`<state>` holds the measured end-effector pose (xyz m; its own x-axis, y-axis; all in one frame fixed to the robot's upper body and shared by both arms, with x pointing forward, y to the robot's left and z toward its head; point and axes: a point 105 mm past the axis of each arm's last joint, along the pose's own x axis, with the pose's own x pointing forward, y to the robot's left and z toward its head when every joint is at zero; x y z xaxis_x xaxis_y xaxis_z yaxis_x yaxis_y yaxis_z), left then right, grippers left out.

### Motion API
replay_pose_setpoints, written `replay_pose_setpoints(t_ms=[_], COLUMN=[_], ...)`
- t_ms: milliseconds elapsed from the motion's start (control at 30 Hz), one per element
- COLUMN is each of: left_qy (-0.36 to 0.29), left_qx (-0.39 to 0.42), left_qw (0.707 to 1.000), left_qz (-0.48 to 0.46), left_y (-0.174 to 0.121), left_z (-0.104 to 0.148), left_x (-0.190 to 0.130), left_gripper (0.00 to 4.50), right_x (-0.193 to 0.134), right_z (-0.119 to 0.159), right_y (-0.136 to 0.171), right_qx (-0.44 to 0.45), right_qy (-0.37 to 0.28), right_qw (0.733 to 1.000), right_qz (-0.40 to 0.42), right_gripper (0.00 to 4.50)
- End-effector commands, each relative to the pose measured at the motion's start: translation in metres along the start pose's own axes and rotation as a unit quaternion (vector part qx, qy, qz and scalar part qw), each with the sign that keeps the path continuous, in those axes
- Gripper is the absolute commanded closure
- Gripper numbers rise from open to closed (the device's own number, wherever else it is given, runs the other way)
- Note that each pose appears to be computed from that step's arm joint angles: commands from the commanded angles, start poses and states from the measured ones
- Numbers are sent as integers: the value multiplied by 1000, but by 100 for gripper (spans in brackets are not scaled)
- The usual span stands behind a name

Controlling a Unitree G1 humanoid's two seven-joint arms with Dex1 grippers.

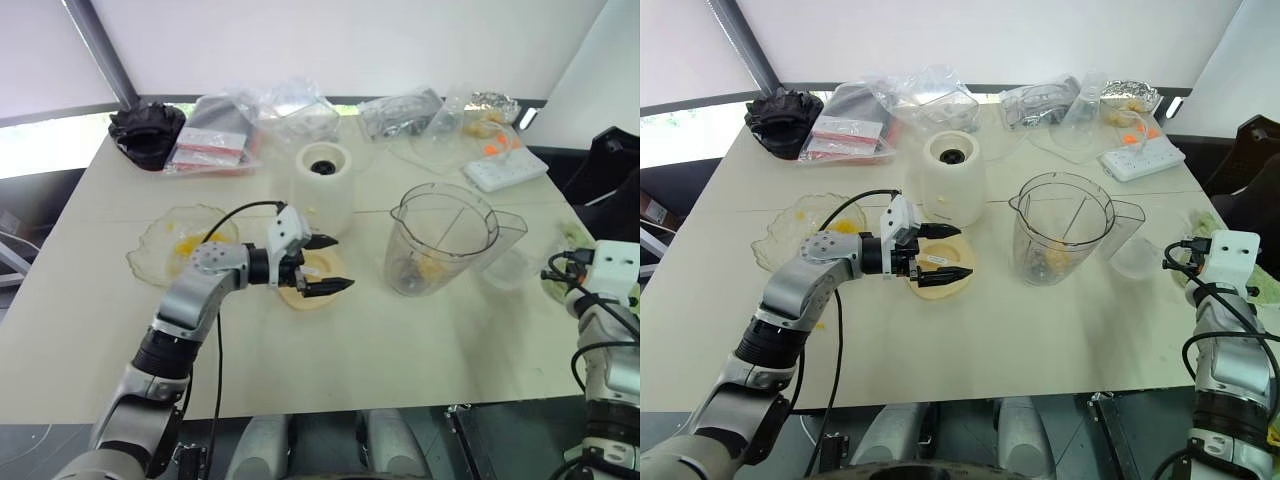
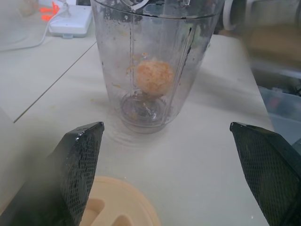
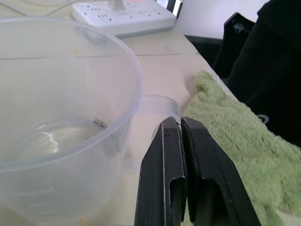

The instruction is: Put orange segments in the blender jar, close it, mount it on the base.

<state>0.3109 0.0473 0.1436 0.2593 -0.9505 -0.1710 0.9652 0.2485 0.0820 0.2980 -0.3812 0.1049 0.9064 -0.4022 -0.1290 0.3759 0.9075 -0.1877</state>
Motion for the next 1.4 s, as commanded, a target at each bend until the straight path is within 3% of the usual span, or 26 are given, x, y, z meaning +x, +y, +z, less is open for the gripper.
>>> replay_pose_setpoints(t_ms=[33, 733, 833, 1000, 1400], left_qy=[-15, -17, -17, -16, -14], left_qx=[23, 27, 28, 29, 31], left_qw=[1000, 999, 999, 999, 999], left_qz=[-11, -20, -21, -21, -21], left_y=[-5, -10, -10, -10, -9], left_z=[11, 10, 10, 10, 8], left_x=[2, 7, 6, 6, 7], left_gripper=[0, 0, 0, 0, 0], right_x=[-7, -38, -38, -35, -20], right_z=[11, 4, 3, 1, 5], right_y=[1, 4, 4, -2, -9], right_qx=[13, 38, 53, 37, 44], right_qy=[-17, 14, 20, 23, 12], right_qw=[1000, 999, 998, 999, 998], right_qz=[1, -2, 4, -18, -33], right_gripper=[445, 445, 360, 109, 109])
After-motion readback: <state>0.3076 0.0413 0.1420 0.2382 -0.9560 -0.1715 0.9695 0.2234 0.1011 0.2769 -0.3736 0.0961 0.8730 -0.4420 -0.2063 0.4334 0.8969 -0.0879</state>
